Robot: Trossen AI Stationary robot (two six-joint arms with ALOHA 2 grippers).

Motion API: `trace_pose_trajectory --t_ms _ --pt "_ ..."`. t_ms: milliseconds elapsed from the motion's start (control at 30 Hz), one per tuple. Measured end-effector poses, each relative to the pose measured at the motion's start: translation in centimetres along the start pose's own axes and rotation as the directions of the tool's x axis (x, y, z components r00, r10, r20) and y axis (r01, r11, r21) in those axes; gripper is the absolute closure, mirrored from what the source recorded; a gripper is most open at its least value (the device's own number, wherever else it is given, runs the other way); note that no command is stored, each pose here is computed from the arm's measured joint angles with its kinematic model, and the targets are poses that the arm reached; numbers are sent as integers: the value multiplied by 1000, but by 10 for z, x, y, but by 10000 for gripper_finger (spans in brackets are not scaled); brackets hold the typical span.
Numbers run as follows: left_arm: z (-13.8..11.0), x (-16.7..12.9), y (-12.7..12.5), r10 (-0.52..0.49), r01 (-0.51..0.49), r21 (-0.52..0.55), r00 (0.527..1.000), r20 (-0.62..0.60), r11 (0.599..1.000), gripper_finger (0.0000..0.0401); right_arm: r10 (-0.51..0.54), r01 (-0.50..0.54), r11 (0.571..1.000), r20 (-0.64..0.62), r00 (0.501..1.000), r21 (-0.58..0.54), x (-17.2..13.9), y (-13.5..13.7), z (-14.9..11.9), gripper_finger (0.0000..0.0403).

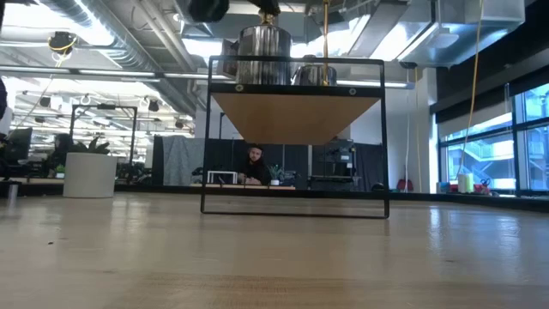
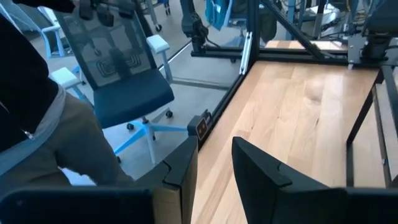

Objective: Pick & Place candle stick holders
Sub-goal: Put the silver scented candle on the shelf

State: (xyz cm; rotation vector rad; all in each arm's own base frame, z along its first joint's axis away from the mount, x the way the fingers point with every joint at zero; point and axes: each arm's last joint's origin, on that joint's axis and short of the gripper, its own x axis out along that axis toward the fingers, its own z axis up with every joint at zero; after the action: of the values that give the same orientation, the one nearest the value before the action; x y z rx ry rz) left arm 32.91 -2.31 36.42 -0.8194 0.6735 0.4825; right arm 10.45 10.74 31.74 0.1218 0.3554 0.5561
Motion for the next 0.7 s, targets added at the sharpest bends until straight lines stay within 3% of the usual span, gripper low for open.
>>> trace_pose_trajectory --t_ms 267,433,700 --pt "12 -6 -26 223 -206 156 970 -101 966 399 35 -35 999 -26 999 2 -4 0 -2 300" --pt "19 -14 -31 276 -253 175 953 -122 951 399 38 -38 999 -27 999 1 -6 -1 -2 300" --pt "19 1 -27 326 -295 206 934 -142 933 399 52 -52 998 -31 998 -17 -7 0 -3 300"
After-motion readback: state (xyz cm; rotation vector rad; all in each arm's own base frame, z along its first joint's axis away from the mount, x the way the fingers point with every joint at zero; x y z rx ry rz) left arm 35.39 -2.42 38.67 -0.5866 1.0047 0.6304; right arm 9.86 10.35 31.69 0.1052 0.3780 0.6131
